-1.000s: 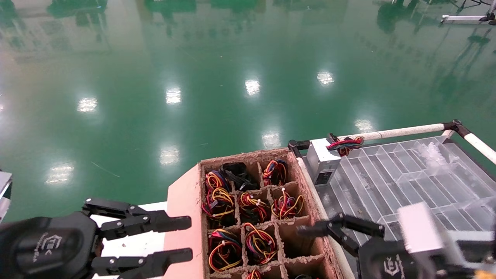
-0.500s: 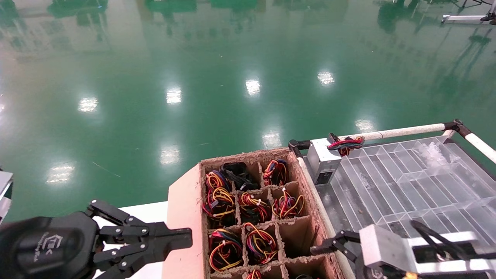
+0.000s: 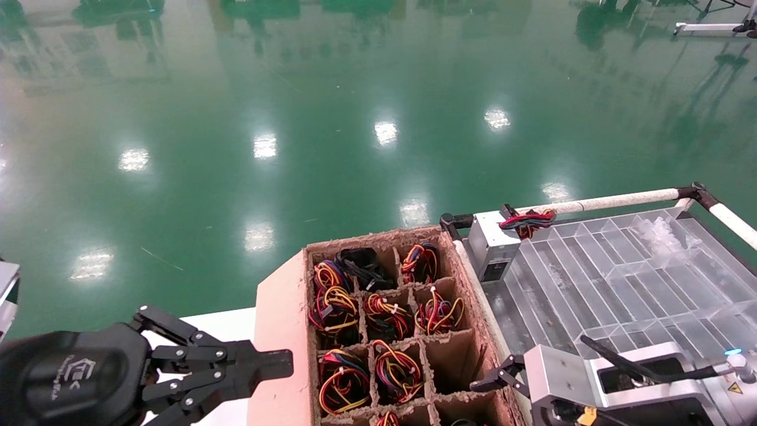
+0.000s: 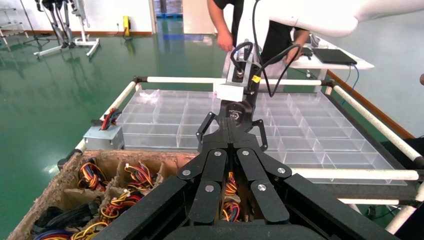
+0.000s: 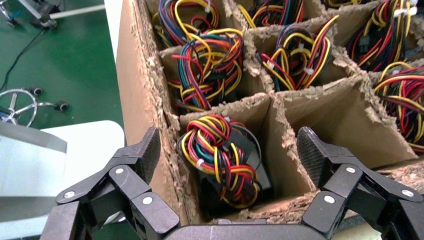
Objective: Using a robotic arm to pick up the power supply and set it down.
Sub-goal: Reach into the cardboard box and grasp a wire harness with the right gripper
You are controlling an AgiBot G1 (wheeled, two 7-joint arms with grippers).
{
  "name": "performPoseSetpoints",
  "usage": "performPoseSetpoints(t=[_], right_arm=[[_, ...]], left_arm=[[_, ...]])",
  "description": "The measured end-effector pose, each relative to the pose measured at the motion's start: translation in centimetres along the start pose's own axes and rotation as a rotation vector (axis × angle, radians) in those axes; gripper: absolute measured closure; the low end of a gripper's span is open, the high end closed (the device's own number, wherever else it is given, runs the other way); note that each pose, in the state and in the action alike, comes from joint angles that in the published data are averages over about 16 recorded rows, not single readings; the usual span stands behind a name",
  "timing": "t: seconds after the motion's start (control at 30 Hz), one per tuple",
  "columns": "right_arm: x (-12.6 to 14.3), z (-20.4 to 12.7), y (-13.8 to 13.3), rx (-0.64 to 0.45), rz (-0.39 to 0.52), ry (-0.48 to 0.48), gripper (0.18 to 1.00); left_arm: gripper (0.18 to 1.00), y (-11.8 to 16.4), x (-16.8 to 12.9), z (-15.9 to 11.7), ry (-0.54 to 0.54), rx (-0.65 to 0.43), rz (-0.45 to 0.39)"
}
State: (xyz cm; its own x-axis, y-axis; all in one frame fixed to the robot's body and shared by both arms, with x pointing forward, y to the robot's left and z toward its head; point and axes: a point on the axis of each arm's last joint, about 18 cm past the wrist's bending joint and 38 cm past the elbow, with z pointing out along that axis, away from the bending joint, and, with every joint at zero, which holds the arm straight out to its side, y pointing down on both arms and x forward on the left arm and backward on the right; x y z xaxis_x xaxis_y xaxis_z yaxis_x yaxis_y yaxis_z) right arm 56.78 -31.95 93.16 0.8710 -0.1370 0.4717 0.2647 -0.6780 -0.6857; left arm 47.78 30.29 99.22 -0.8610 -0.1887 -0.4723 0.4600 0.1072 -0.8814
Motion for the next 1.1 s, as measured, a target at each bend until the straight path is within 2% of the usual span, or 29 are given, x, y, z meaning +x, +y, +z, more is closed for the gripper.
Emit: performPoseSetpoints(t=[0.37, 0.57, 1.1], right_arm=[[0.5, 0.0, 0.4, -0.028, 0.010, -0.011, 0.261], [0.7, 0.0, 0.7, -0.038, 0.017, -0.016, 0.349], [0.9, 0.2, 1.3, -0.060, 0.031, -0.026, 0.722]], left_arm=[[0.993, 0.0, 0.0, 0.0, 0.000, 0.000, 0.000], [0.993, 0.0, 0.0, 0.0, 0.000, 0.000, 0.000], [0.993, 0.0, 0.0, 0.0, 0.000, 0.000, 0.000]])
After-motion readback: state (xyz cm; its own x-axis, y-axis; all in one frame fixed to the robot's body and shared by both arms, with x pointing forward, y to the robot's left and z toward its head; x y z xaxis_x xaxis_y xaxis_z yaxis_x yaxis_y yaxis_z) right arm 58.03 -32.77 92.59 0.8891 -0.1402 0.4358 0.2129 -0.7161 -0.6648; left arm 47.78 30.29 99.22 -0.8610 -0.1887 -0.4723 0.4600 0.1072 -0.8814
